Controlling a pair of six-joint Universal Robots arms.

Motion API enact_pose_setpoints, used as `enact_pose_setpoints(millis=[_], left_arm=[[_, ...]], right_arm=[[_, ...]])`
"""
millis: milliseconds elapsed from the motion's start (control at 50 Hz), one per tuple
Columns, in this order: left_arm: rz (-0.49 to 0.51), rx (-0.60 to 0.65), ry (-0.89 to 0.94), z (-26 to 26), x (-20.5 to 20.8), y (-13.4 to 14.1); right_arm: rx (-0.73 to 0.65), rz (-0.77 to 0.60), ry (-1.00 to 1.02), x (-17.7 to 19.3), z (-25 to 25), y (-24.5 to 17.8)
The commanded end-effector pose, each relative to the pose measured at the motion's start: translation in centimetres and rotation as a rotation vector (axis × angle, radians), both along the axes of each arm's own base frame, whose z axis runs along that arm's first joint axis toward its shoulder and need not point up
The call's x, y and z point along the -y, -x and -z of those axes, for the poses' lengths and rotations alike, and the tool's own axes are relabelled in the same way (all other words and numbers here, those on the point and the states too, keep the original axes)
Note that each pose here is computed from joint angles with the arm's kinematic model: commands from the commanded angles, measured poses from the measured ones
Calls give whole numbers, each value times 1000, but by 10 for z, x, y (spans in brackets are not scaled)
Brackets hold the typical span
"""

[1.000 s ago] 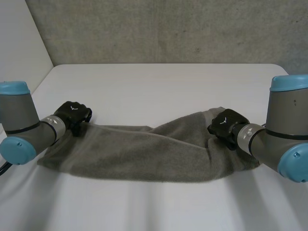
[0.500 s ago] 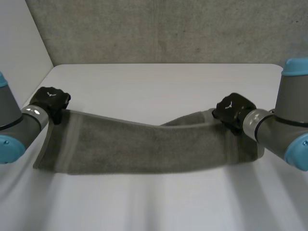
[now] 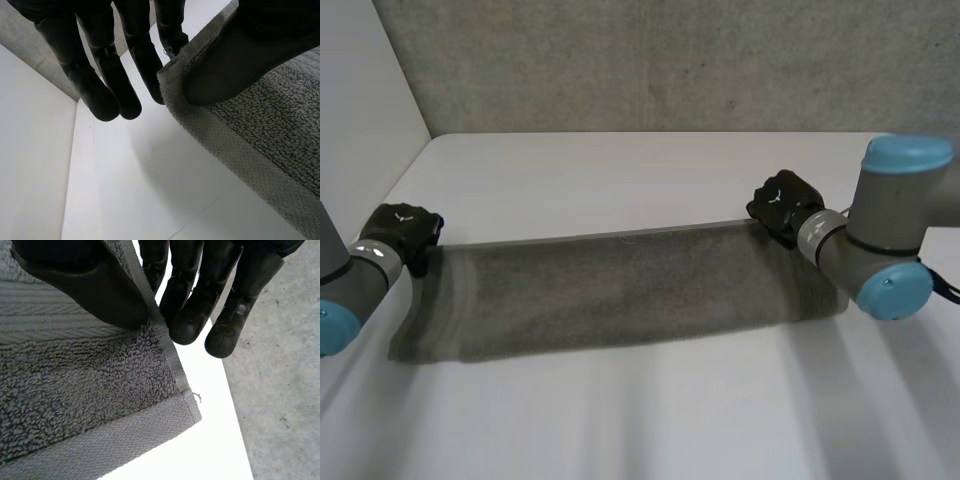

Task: Fold the towel.

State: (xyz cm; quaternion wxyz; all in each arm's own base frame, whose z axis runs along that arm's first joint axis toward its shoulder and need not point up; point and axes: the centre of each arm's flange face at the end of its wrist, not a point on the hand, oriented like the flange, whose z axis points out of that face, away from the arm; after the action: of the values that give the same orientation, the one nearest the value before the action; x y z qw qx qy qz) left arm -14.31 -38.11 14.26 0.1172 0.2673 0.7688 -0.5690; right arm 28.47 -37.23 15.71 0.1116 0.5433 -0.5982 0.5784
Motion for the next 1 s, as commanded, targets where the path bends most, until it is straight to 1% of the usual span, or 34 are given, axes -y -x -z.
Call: enact_pose_setpoints(millis=[20, 100, 200, 380, 420, 440, 460, 480, 520, 540, 580, 600, 620, 640, 700, 740, 760, 800, 820, 840, 860, 880, 900, 940, 1000], left_arm=[[-39, 19, -11, 11, 1, -2], [-55, 30, -25, 16, 1, -3], [-56, 33, -31, 19, 0, -3], [-52, 32, -3, 8, 0, -1], [-48, 30, 9, 3, 0, 1], [-48, 29, 21, -1, 0, 1], [-48, 29, 21, -1, 0, 1], [-49, 27, 39, -8, 0, 1], [-48, 23, 55, -15, 0, 1], [-47, 22, 64, -19, -1, 2], [-46, 20, 70, -22, -3, 2], [-45, 19, 65, -23, -6, 1], [-45, 19, 65, -23, -6, 1], [-42, 17, 67, -26, -10, 0], [-39, 17, 73, -33, -21, 0], [-36, 16, 68, -34, -28, 0], [-26, 17, 49, -31, -36, 2], [-8, 12, 33, -29, -45, 4], [21, 4, 21, -28, -53, 7], [21, 4, 21, -28, -53, 7], [50, -5, 6, -26, -61, 9], [83, -14, -14, -22, -70, 12], [83, -15, -14, -22, -70, 12], [119, -28, -48, -16, -83, 14], [124, -31, -74, -11, -91, 13]], right_arm=[[23, -3, 74, 14, 26, -5], [29, -7, 87, 16, 32, -6], [48, -52, 109, 17, 41, -10], [62, -43, 99, 15, 37, -8], [86, -30, 104, 11, 21, -5], [86, -30, 104, 11, 21, -5], [116, -21, 117, 8, 3, -2], [116, -21, 117, 8, 2, -2], [197, -10, 109, -7, -28, 4], [197, -10, 108, -7, -28, 4], [277, 16, 72, -22, -47, 11], [277, 16, 72, -22, -48, 11], [312, 29, 52, -29, -55, 15], [336, 50, 32, -34, -61, 23], [345, 85, -2, -39, -62, 34], [330, 144, -90, -49, -57, 53], [330, 144, -90, -49, -57, 53], [301, 176, -190, -60, -44, 61], [301, 176, -190, -60, -44, 61], [285, 184, -240, -65, -37, 64], [276, 193, -275, -69, -31, 66], [276, 193, -275, -69, -31, 66], [268, 200, -294, -72, -26, 68], [267, 204, -298, -72, -24, 69], [269, 224, -297, -68, -19, 75]])
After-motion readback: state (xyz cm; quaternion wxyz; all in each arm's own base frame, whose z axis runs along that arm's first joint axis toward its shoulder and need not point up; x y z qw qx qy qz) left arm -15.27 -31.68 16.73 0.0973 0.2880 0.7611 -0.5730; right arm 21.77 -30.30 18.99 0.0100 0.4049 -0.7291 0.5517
